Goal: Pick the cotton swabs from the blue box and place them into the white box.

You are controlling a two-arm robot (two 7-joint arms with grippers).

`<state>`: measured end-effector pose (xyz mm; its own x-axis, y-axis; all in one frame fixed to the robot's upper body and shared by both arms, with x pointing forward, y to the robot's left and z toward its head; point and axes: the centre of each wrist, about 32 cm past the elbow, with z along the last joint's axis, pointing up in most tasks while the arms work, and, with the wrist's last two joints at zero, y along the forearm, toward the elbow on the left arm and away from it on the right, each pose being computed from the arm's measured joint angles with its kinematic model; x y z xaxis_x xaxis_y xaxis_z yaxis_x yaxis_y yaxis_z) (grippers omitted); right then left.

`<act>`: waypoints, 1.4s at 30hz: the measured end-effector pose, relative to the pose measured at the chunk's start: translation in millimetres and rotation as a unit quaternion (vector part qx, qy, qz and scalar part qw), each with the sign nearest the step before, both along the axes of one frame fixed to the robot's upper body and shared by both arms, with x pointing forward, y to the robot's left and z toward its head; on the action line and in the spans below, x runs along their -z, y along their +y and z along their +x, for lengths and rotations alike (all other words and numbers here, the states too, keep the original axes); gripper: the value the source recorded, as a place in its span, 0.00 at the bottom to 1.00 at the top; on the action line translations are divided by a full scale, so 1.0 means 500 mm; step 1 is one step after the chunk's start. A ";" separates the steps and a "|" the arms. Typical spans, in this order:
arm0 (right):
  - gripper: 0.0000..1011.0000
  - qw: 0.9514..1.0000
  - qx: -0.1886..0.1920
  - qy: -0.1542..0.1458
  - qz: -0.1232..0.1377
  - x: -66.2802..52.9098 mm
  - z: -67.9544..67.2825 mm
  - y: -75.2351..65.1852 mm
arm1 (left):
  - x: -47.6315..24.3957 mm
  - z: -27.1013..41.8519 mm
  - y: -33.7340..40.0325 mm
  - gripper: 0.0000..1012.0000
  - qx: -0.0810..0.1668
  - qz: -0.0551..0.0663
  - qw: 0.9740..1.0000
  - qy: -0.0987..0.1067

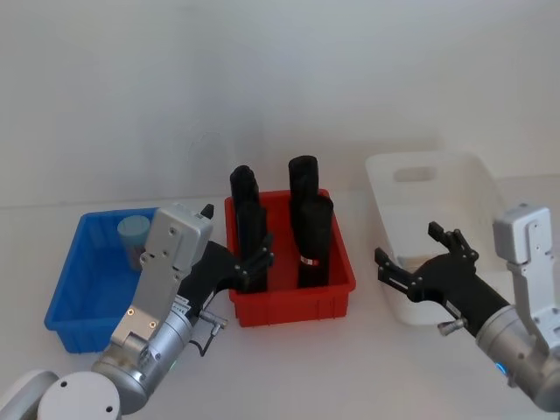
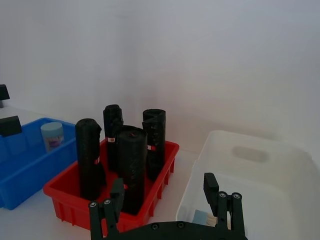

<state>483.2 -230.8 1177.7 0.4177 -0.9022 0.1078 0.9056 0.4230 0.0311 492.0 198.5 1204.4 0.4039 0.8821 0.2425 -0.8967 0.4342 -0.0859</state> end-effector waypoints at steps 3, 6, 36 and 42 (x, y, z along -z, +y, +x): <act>0.99 1.000 -0.009 -0.001 -0.006 0.003 0.015 0.004 | 0.000 0.000 0.000 0.99 0.000 0.000 1.000 0.000; 0.99 1.000 -0.019 0.000 -0.011 0.009 0.037 0.012 | 0.000 0.000 0.000 0.99 0.000 0.000 1.000 0.000; 0.99 0.995 -0.094 0.018 -0.038 0.058 0.215 0.095 | 0.000 0.000 0.000 0.99 0.000 0.000 1.000 0.000; 0.99 0.994 -0.099 0.020 -0.037 0.064 0.239 0.109 | 0.000 0.000 0.000 0.99 0.000 0.000 1.000 0.000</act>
<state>602.5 -176.3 1145.7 0.5923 -0.7914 0.1512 0.8037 0.5936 -0.0413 492.0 198.4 1204.4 0.4041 0.8820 0.2425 -0.8966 0.4344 -0.0859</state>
